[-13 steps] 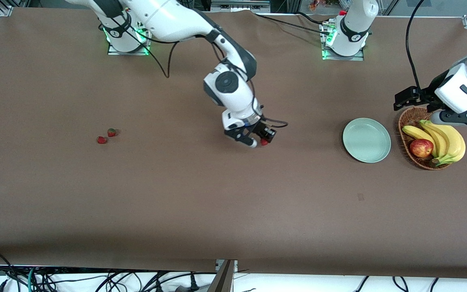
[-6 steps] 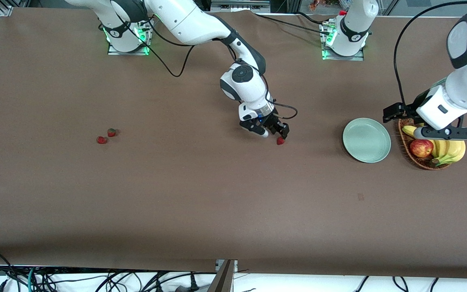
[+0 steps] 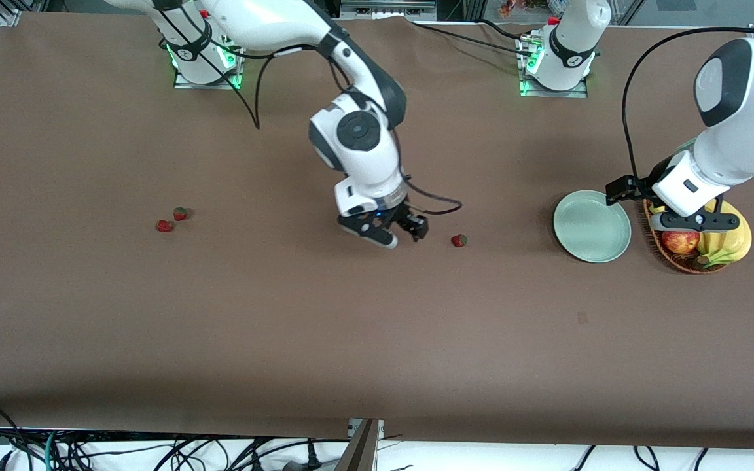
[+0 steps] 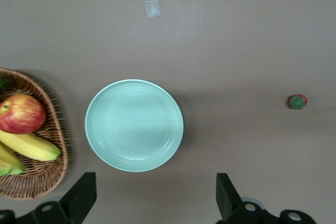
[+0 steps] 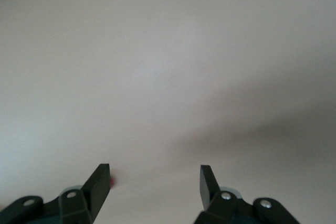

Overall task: Collect all strawberries into plate
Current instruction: 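Release the strawberry with the right gripper while the left gripper reaches toward it, then grasp the middle strawberry with the left gripper while the right gripper grasps another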

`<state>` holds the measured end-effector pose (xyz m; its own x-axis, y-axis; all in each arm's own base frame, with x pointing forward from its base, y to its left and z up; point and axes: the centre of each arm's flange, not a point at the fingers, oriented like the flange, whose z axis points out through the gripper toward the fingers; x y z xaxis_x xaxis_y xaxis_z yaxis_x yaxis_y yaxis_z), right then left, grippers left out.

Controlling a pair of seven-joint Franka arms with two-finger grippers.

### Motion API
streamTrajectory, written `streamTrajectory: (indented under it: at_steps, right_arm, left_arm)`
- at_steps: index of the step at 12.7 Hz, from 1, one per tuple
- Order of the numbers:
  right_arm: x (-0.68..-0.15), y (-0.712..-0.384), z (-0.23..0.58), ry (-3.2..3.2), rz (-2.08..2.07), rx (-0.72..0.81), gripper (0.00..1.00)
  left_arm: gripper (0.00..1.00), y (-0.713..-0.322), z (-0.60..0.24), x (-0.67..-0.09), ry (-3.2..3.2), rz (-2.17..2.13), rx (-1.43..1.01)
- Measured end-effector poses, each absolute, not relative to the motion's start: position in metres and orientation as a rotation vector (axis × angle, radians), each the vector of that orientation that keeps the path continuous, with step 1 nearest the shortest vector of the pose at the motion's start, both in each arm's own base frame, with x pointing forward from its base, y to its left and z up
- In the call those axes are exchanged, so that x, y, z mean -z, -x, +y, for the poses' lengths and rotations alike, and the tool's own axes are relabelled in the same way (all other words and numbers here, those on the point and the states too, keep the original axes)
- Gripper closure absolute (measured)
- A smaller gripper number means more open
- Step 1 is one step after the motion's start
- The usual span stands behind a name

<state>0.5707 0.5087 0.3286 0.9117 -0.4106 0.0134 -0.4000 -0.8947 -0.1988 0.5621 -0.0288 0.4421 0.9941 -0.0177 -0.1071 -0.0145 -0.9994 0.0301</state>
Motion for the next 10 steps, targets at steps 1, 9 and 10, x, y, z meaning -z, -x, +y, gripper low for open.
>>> streamTrajectory:
  at_steps: [1,9,10]
  right_arm:
    - [-0.336,-0.586,0.48,2.94,0.537,0.045,0.22]
    - [-0.342,-0.638,0.195,3.219,-0.024,-0.209,0.21]
    - [-0.33,-0.631,0.159,3.22,-0.047,-0.217,0.21]
  left_arm:
    - [0.0,-0.559,-0.042,-0.432,-3.109,-0.028,0.16]
    - [0.0,-0.52,-0.243,-0.319,-3.08,0.266,0.023]
    - [0.0,-0.516,-0.258,-0.297,-3.099,0.304,-0.003]
